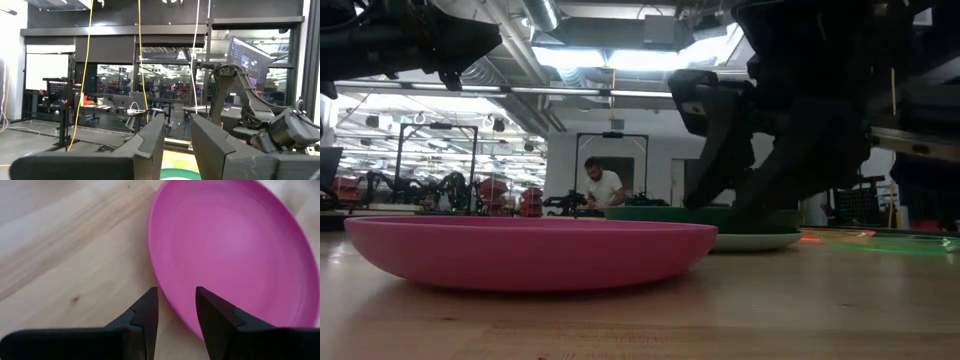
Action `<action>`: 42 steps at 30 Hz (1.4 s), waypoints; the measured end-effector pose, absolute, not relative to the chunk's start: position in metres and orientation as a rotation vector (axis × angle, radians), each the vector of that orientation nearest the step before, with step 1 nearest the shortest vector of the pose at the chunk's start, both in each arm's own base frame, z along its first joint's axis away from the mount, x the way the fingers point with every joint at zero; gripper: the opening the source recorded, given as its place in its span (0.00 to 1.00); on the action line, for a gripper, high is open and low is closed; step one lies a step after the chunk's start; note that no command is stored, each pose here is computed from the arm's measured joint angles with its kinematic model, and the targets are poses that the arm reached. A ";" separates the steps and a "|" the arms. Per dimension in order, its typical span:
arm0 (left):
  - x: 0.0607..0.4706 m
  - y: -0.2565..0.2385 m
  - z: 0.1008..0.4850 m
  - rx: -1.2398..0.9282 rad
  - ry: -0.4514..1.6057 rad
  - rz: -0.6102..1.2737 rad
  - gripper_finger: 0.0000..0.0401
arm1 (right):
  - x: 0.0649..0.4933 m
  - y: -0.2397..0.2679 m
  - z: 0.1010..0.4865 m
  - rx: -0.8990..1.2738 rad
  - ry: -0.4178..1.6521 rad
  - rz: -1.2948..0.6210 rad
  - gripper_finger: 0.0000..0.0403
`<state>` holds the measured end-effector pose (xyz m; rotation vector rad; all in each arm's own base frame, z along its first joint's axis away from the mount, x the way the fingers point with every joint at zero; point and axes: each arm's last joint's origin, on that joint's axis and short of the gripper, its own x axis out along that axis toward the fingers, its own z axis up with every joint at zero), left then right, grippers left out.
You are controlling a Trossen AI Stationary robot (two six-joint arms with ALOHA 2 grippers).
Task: Stack plastic plates
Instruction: Stack the pink plate on the light orange plate
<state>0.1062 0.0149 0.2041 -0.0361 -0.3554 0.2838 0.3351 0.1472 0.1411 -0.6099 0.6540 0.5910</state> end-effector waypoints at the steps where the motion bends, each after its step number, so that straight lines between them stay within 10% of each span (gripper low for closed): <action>1: 0.106 0.015 0.204 -0.036 -0.355 0.284 0.22 | 0.335 0.147 0.140 -0.615 0.652 0.594 0.30; 15: 0.107 0.015 0.203 -0.037 -0.345 0.289 0.22 | 0.342 0.150 0.119 -0.629 0.654 0.590 0.29; 25: 0.106 0.015 0.203 -0.037 -0.347 0.289 0.22 | 0.341 0.149 0.119 -0.640 0.663 0.572 0.02; 42: 0.106 0.015 0.203 -0.037 -0.347 0.288 0.22 | 0.348 0.152 0.135 -0.638 0.621 0.561 0.01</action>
